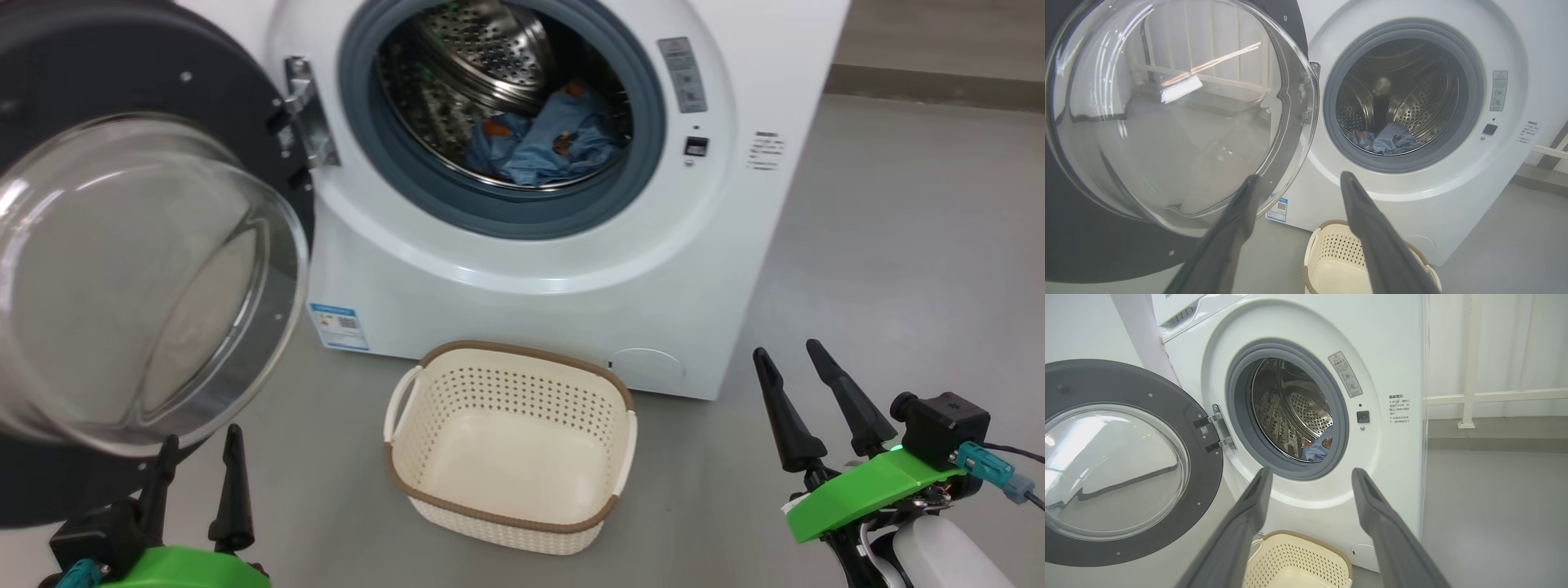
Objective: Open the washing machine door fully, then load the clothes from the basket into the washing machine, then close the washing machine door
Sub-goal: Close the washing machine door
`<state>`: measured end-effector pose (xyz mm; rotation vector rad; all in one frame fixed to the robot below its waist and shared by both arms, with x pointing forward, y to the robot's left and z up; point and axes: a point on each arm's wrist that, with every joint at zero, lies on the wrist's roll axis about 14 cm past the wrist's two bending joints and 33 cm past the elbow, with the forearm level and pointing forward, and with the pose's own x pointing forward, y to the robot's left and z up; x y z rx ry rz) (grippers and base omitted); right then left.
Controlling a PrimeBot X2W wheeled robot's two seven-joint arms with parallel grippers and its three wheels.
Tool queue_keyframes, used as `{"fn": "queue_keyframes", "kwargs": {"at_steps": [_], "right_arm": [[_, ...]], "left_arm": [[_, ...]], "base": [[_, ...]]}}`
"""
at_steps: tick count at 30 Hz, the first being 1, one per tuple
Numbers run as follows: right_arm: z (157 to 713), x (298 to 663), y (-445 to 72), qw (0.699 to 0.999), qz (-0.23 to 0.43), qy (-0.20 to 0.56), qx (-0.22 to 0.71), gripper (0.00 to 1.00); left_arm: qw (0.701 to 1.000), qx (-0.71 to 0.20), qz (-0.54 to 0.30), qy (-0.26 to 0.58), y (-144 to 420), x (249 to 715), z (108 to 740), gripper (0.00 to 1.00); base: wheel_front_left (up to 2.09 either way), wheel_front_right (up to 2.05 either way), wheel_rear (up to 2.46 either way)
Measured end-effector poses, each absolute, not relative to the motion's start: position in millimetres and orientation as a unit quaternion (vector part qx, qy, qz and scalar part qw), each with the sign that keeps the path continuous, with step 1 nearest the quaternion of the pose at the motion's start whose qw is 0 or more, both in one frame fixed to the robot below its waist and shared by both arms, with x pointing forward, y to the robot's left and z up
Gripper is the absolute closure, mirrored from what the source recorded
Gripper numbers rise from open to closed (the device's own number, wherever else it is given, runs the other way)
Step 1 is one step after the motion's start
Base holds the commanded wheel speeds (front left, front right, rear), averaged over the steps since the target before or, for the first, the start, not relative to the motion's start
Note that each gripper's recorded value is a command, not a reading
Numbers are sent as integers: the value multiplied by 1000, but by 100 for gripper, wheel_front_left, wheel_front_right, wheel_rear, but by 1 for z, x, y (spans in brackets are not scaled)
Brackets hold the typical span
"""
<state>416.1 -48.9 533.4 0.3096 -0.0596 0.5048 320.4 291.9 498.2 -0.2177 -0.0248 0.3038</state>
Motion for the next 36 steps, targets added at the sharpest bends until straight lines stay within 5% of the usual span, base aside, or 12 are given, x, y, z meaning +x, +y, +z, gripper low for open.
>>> {"fn": "queue_keyframes", "kwargs": {"at_steps": [36], "right_arm": [[530,406,47,917,363,0,162,0]], "left_arm": [[957,-98,273,-27,353,237,500,0]], "base": [[0,0,0]]}}
